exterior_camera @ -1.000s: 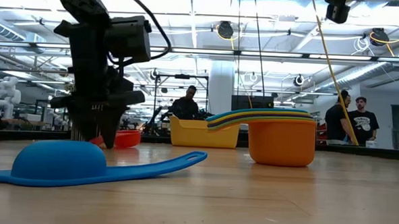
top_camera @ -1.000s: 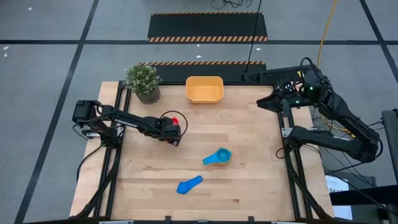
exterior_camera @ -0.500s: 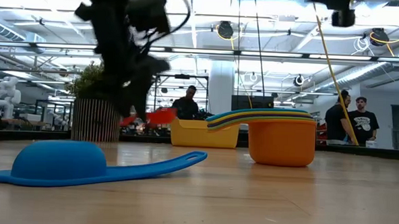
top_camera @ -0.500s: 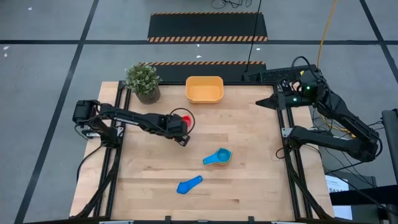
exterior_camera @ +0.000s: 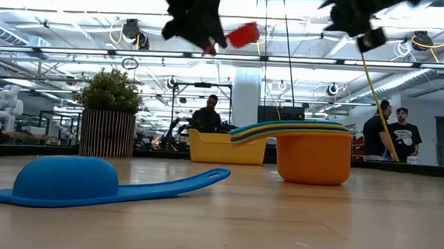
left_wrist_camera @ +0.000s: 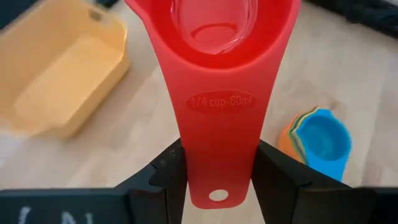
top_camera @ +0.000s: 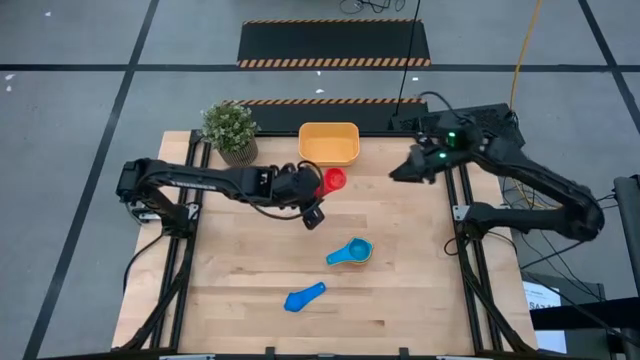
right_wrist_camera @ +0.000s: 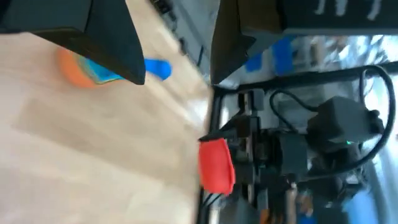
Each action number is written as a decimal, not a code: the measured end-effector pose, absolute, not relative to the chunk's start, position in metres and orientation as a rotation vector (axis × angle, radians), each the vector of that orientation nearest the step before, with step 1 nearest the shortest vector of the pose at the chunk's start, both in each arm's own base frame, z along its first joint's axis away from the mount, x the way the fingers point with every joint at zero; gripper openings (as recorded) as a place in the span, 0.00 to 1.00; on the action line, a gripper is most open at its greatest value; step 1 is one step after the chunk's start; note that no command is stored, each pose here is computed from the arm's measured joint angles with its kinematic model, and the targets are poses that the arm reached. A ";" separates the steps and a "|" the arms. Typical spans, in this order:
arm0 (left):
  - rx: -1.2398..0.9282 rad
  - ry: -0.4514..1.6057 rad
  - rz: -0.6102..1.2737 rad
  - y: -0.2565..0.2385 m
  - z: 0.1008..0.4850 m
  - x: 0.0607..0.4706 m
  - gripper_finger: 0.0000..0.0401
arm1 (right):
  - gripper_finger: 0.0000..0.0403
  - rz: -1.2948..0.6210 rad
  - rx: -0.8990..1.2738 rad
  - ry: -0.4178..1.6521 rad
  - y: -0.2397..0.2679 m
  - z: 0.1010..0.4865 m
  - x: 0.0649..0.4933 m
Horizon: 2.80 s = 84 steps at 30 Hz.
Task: Nest measuring cups in basket
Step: Stack the red measuring cup on top of the light blue measuring cup
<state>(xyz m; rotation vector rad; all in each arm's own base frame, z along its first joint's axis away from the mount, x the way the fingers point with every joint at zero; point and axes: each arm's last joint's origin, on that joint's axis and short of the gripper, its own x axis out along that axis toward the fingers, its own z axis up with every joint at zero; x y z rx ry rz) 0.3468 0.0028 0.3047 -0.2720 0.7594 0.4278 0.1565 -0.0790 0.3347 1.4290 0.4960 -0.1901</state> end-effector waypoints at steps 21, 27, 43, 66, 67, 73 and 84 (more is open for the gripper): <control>-0.178 0.936 0.333 -0.013 0.268 0.367 0.37 | 0.50 -0.033 1.479 0.601 -0.090 0.294 0.252; -0.168 0.951 0.319 -0.019 0.263 0.370 0.37 | 0.50 -0.048 1.466 0.650 -0.091 0.283 0.259; -0.162 0.960 0.340 -0.009 0.263 0.369 0.37 | 0.50 -0.077 1.393 0.692 -0.086 0.265 0.275; -0.150 1.020 0.307 -0.012 0.261 0.365 0.37 | 0.50 -0.044 1.357 0.704 -0.088 0.264 0.273; -0.151 1.020 0.307 -0.012 0.261 0.365 0.37 | 0.50 -0.045 1.354 0.703 -0.088 0.264 0.273; -0.149 1.019 0.301 -0.015 0.261 0.365 0.37 | 0.47 -0.063 1.323 0.692 -0.089 0.264 0.273; -0.158 0.979 0.297 -0.015 0.263 0.368 0.37 | 0.24 -0.051 1.301 0.690 -0.088 0.264 0.274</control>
